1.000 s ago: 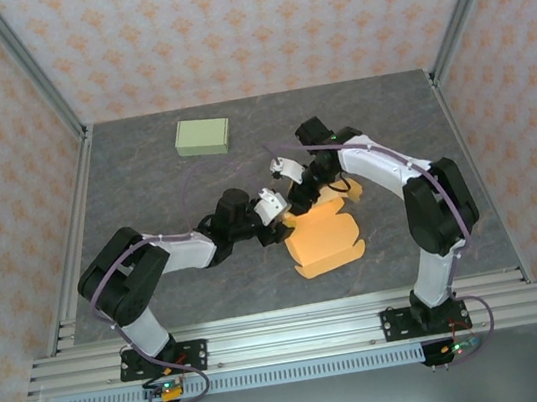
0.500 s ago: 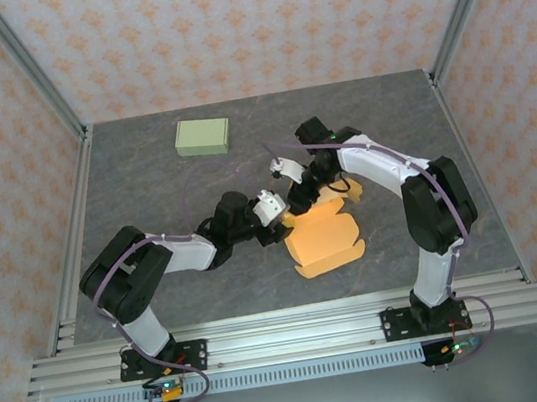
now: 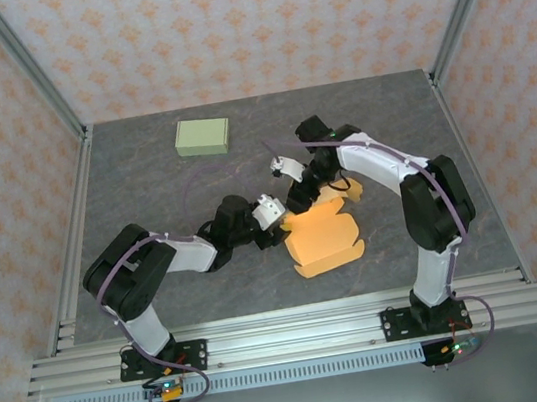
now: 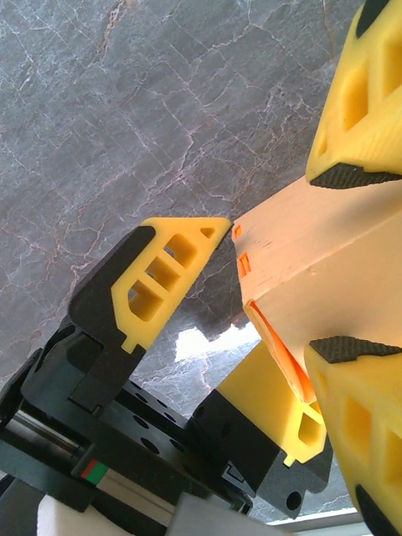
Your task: Fold the paper box
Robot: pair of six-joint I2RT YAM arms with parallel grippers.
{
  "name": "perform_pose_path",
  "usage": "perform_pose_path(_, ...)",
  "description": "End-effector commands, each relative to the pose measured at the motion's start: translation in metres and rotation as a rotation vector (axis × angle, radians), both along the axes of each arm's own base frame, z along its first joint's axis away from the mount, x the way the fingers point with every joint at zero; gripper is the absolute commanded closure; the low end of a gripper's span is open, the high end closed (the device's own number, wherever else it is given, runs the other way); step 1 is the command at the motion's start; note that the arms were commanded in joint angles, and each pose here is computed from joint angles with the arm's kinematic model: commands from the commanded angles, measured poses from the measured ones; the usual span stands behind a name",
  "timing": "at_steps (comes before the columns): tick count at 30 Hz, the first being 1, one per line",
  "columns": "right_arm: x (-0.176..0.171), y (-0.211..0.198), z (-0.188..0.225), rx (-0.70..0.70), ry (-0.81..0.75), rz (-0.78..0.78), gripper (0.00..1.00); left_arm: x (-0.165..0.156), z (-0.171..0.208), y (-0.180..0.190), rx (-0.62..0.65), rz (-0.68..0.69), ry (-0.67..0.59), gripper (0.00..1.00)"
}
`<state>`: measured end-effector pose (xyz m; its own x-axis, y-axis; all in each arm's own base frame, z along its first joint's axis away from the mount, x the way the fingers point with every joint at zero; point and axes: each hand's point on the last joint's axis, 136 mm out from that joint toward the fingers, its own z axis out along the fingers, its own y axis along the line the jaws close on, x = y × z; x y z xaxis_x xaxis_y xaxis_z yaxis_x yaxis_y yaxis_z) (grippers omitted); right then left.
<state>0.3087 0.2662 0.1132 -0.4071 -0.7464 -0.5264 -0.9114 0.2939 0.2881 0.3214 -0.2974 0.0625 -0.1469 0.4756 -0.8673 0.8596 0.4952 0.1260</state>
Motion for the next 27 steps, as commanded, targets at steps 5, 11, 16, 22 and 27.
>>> perform_pose_path(5, -0.013, 0.003, -0.003, -0.008, 0.055, 0.045, 0.48, -0.001, 0.01, -0.011, 0.016, -0.04, 0.015, 0.44)
perform_pose_path(11, -0.032, 0.006, 0.009, 0.059, 0.089, 0.129, 0.5, 0.0, 0.018, 0.003, 0.009, 0.023, -0.044, 0.4)
perform_pose_path(16, -0.041, 0.011, 0.017, 0.115, 0.11, 0.165, 0.5, -0.011, 0.035, 0.012, -0.023, 0.032, -0.072, 0.39)
perform_pose_path(22, -0.032, 0.008, 0.006, 0.075, 0.05, 0.16, 0.51, -0.016, 0.025, 0.02, -0.049, 0.079, -0.033, 0.39)
perform_pose_path(27, -0.036, 0.017, 0.006, 0.114, 0.06, 0.186, 0.51, -0.028, 0.02, 0.031, -0.091, 0.122, -0.005, 0.38)
